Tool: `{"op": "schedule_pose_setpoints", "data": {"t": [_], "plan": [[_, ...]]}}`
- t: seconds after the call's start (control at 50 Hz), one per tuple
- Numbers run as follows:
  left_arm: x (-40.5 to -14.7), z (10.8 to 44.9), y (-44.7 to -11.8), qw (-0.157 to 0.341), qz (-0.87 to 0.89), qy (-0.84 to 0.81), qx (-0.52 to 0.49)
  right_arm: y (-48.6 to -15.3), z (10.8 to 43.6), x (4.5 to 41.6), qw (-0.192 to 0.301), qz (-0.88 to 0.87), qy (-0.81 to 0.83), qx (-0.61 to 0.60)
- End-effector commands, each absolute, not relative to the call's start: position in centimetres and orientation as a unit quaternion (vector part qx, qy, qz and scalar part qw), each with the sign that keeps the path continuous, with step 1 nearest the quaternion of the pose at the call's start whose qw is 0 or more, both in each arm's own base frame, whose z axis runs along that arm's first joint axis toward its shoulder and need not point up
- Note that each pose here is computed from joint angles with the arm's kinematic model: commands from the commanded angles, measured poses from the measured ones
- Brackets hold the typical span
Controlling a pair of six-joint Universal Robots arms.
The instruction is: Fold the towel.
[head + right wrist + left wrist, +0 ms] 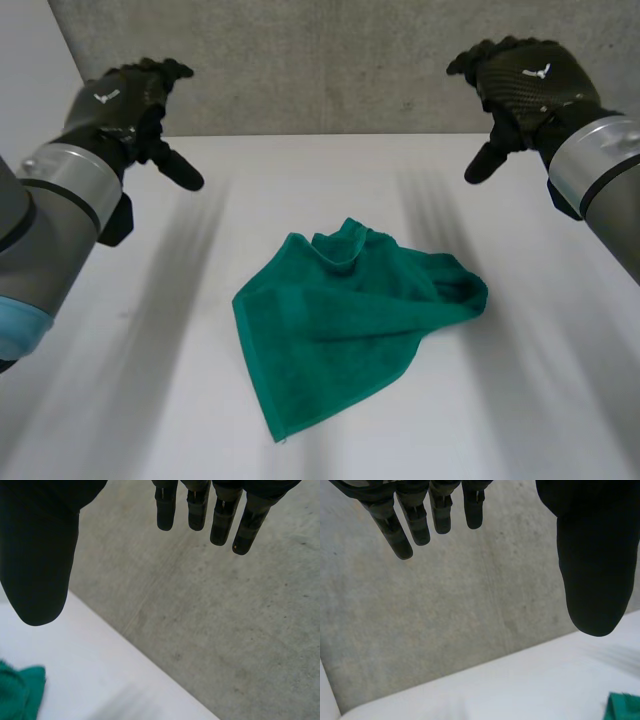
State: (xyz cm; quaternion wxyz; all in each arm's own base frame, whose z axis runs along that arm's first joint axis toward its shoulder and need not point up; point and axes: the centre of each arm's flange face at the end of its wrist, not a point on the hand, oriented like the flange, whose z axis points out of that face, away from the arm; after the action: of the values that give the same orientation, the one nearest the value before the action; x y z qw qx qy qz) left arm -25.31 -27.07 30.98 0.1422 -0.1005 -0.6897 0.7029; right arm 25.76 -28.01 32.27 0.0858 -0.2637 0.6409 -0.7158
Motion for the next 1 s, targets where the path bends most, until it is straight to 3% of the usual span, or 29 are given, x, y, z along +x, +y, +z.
{"op": "schedule_pose_setpoints", "data": {"t": [0.02, 0.14, 0.26, 0.4, 0.62, 1.0], "plan": [[-27.6, 27.3, -27.1, 0.168, 0.659, -0.718, -0.146, -28.1, 29.4, 26.1, 0.022, -0.667, 0.662, -0.342], [-30.8, 23.1, -27.1, 0.205, 0.609, -0.74, -0.198, -27.9, 27.7, 26.3, -0.015, -0.63, 0.668, -0.396], [-33.7, 17.9, -27.3, 0.213, 0.569, -0.761, -0.228, -27.7, 26.6, 26.2, -0.014, -0.616, 0.677, -0.402], [-35.7, 14.1, -28.1, 0.204, 0.581, -0.742, -0.265, -26.8, 24.2, 25.7, -0.007, -0.583, 0.7, -0.411], [-37.4, 12.4, -29.4, 0.2, 0.608, -0.714, -0.284, -27.7, 22.0, 23.6, -0.022, -0.567, 0.724, -0.392], [-38.6, 10.2, -30.5, 0.199, 0.611, -0.711, -0.287, -28.8, 20.8, 23.8, -0.022, -0.565, 0.726, -0.392]]}}
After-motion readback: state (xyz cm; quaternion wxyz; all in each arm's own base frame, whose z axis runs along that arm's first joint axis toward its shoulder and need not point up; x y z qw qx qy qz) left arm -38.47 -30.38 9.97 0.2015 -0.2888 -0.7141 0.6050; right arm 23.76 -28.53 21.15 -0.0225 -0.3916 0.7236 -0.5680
